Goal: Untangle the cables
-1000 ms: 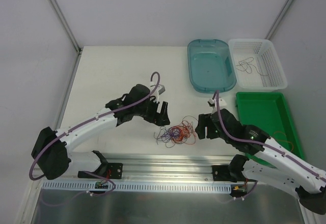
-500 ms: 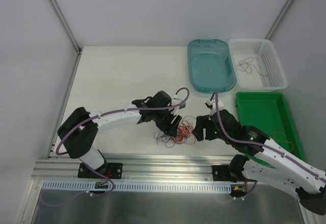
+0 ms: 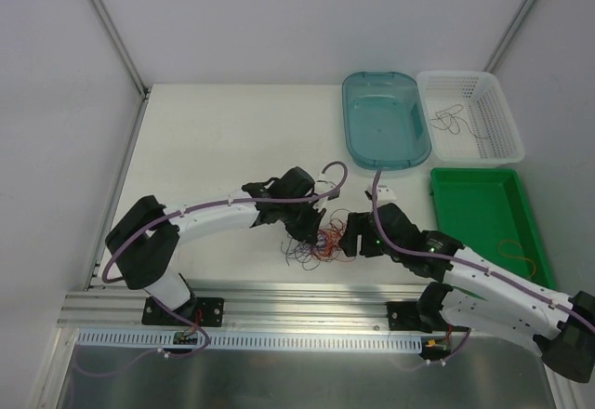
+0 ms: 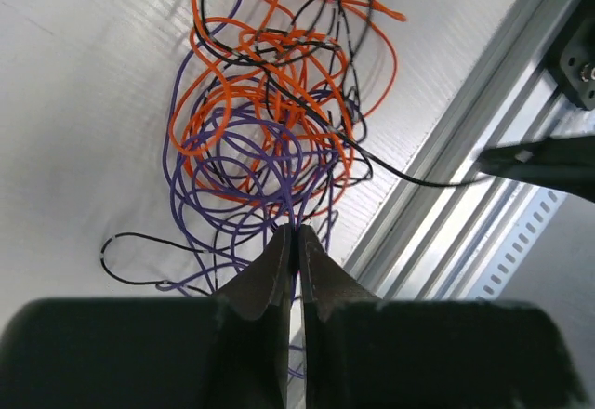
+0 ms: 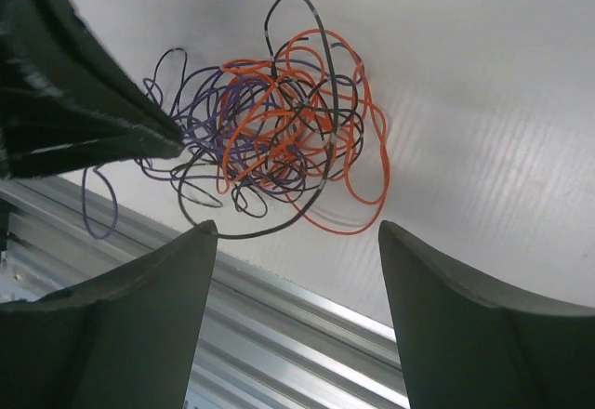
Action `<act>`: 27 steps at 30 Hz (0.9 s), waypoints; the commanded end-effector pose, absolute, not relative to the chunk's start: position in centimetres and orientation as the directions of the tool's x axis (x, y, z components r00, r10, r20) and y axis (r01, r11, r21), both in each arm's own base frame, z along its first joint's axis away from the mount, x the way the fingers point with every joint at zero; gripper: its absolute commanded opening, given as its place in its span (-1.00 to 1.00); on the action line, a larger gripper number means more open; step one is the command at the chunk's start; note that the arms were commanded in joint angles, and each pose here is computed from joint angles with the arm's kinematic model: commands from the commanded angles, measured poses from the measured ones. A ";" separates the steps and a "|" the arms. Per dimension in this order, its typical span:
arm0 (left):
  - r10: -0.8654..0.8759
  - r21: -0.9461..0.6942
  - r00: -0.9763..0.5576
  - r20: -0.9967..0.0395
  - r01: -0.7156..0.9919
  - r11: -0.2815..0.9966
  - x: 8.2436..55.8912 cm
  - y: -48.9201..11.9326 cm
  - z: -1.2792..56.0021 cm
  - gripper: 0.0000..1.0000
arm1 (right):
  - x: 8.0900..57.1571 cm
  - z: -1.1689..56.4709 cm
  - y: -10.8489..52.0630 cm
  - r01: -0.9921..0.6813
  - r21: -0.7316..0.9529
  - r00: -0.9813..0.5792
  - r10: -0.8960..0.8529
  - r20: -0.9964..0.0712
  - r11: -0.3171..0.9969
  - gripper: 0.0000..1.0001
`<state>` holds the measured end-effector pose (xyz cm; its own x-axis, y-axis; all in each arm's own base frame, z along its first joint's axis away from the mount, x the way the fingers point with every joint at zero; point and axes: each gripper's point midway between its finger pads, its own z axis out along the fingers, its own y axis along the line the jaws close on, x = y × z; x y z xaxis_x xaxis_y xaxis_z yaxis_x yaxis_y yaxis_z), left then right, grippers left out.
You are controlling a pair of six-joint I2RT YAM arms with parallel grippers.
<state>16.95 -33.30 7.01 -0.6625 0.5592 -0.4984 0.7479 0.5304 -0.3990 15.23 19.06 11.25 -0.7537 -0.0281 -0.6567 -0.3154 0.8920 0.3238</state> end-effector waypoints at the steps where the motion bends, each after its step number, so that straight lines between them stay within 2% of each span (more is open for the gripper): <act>1: 0.475 -0.387 -0.640 -0.604 0.757 0.527 17.4 -33.4 11.3 -1.00 | 16.9 12.2 22.4 -0.230 0.493 -0.752 0.168 -0.637 0.839 0.48; 9: 0.338 -0.419 -0.689 -0.641 0.683 0.599 17.5 -32.3 13.3 -1.00 | 19.1 10.3 27.0 -0.165 0.604 -0.775 0.276 -0.568 0.779 0.43; 12: 0.290 -0.432 -0.704 -0.648 0.653 0.621 17.6 -31.9 13.5 -1.00 | 19.8 9.7 28.3 -0.171 0.621 -0.774 0.286 -0.565 0.765 0.33; 15: 0.249 -0.432 -0.712 -0.656 0.626 0.650 17.9 -31.4 13.7 -1.00 | 20.0 8.5 29.2 -0.173 0.620 -0.789 0.270 -0.552 0.765 0.08; 16: 0.232 -0.436 -0.712 -0.663 0.619 0.654 17.8 -31.2 14.1 -1.00 | 20.0 8.0 29.2 -0.164 0.616 -0.795 0.266 -0.545 0.770 -0.10; 18: 0.205 -0.431 -0.707 -0.677 0.606 0.668 18.1 -30.8 14.7 -1.00 | 20.0 7.1 29.6 -0.158 0.612 -0.808 0.255 -0.532 0.775 -0.20; 19: 0.174 -0.421 -0.693 -0.700 0.597 0.683 18.5 -30.3 15.4 -1.00 | 20.0 6.7 29.6 -0.152 0.611 -0.810 0.256 -0.527 0.777 -0.35; 21: 0.132 -0.423 -0.682 -0.719 0.580 0.696 18.8 -29.8 16.5 -1.00 | 19.8 5.7 29.4 -0.133 0.597 -0.822 0.249 -0.512 0.791 -0.52; 22: 0.091 -0.419 -0.662 -0.744 0.568 0.708 19.2 -29.2 17.7 -1.00 | 19.8 5.3 29.2 -0.123 0.585 -0.825 0.245 -0.509 0.801 -0.76; 24: 0.024 -0.432 -0.635 -0.772 0.553 0.712 19.6 -28.1 19.8 -1.00 | 19.9 4.6 28.3 -0.096 0.550 -0.823 0.245 -0.513 0.829 -0.98; 27: -0.067 -0.459 -0.623 -0.780 0.495 0.738 20.6 -25.8 21.6 -1.00 | 20.2 4.8 26.7 -0.068 0.514 -0.805 0.257 -0.534 0.855 -0.99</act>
<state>18.80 -27.95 18.96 -0.6545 0.0738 -0.7524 0.5733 0.6972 -0.4303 19.45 28.01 4.29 -0.8330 0.2206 -0.5073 -0.1072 0.8353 0.5392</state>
